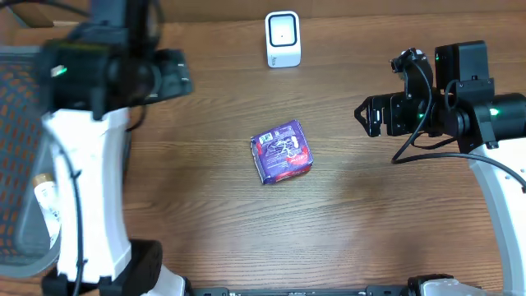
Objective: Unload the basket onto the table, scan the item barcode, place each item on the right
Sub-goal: 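Move the left gripper back into the basket toward the items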
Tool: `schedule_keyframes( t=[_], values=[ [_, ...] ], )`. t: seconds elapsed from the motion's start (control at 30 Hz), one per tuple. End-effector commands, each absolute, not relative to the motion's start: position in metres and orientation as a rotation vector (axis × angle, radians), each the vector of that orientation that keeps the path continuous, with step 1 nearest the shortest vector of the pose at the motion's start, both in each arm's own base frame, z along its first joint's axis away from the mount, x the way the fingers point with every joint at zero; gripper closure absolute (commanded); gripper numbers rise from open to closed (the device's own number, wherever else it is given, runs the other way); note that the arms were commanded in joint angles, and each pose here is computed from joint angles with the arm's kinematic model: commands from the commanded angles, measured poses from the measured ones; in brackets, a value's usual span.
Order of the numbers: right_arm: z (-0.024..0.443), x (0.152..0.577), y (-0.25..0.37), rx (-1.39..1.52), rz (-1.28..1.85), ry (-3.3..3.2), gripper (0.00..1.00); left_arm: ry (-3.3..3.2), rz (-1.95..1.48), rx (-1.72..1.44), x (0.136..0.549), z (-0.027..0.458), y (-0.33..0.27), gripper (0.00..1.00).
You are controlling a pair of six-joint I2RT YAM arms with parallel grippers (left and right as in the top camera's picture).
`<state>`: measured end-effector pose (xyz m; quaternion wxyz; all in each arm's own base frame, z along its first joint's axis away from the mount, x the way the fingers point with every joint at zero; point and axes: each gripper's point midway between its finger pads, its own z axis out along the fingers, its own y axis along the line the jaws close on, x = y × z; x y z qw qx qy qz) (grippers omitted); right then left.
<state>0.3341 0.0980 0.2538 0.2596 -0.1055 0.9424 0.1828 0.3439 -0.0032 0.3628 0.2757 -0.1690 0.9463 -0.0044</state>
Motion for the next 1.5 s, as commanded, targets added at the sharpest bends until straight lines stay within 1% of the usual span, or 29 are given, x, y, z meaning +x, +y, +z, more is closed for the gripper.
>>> schedule_keyframes(
  t=[0.0,0.17,0.3,0.57,0.77,1.03,1.17,1.23,1.33,1.47],
  values=[
    [0.254,0.334,0.100,-0.295,0.493,2.552,0.00,2.404,0.116,-0.666,0.325,0.388,0.051,0.00],
    [0.253,0.333,0.100,-0.295,0.493,2.555,0.00,2.323,0.143,-0.912,0.307,0.391,0.108,0.00],
    [0.253,0.333,0.100,-0.294,0.494,2.554,0.00,2.302,0.195,-1.077,0.291,0.379,0.147,0.00],
    [0.253,0.333,0.100,-0.295,0.494,2.555,0.00,2.308,0.274,-1.421,0.251,0.329,0.212,0.00],
    [0.253,0.333,0.100,-0.294,0.494,2.556,0.00,2.335,0.213,-1.528,0.249,0.283,0.233,0.00],
    [0.253,0.333,0.100,-0.294,0.494,2.556,0.00,2.469,0.214,-1.579,0.244,0.210,0.235,0.00],
    [0.253,0.333,0.100,-0.294,0.494,2.557,0.00,2.532,0.206,-1.551,0.242,0.169,0.236,0.00],
    [0.253,0.333,0.100,-0.294,0.494,2.558,0.00,2.566,0.203,-1.504,0.243,0.152,0.237,0.00],
    [0.253,0.333,0.100,-0.294,0.494,2.557,0.00,2.644,0.229,-1.321,0.248,0.133,0.241,0.00],
    [0.253,0.333,0.100,-0.294,0.494,2.555,0.00,2.682,0.289,-1.149,0.254,0.112,0.250,0.03]
  ],
)
